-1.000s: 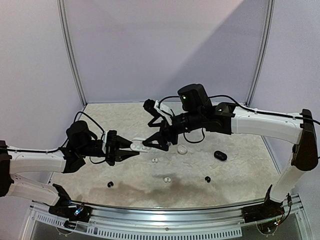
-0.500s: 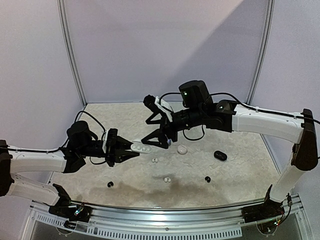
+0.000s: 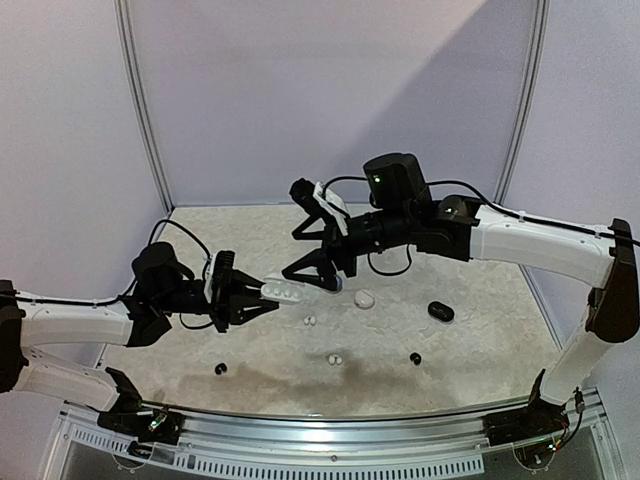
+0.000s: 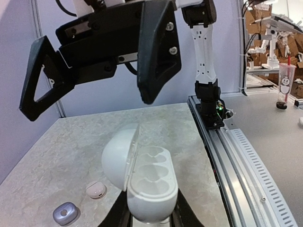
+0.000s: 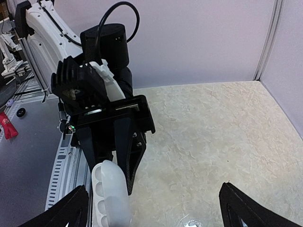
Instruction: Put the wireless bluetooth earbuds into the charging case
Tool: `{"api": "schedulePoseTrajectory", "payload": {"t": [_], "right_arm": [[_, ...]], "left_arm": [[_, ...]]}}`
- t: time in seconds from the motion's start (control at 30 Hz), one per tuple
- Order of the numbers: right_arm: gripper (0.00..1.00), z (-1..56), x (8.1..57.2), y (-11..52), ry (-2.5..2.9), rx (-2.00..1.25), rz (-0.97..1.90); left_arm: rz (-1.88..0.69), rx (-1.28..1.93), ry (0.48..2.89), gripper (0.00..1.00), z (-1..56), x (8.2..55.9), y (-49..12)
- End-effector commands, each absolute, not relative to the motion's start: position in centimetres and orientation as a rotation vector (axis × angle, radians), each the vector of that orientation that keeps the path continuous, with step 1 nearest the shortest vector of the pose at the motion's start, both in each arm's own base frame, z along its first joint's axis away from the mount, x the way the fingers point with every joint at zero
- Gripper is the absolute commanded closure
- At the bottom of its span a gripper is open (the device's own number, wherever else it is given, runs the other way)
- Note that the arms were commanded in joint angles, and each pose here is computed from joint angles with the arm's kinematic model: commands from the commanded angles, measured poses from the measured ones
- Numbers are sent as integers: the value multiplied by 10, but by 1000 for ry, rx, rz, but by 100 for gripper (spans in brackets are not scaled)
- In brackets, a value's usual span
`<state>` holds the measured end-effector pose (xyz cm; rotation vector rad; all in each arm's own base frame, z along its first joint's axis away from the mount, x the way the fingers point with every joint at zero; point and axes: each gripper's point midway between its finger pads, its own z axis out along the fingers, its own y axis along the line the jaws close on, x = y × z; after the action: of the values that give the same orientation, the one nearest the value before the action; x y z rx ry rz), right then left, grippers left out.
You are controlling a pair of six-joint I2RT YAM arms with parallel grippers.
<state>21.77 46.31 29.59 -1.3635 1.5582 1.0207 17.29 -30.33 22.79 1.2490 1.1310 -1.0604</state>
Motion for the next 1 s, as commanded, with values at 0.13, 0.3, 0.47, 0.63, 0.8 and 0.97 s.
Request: {"api": "schedulePoseTrajectory", "payload": {"t": [0.13,0.3,0.47,0.63,0.8,0.97], "right_arm": [[3,313,222,458,1542,-1335,1012],[6,332,248,446,1590,-1193,984],[22,322,304,416,1812,-896,957],[38,271,328,418,1997,-876,831],[47,215,342,426,2161,-922,742],[61,145,343,440,2332,-1013,668]], "left_arm": [[-1122,1135,1228,100,232,179,-299],[-1122,1091,1269,100,231,185,-296],[-1122,1049,1307,100,230,190,-287],[-1078,1057,1279,100,231,187,-277],[-1070,1058,1296,100,227,188,-266],[-1068,1039,1312,100,228,188,-260]]}}
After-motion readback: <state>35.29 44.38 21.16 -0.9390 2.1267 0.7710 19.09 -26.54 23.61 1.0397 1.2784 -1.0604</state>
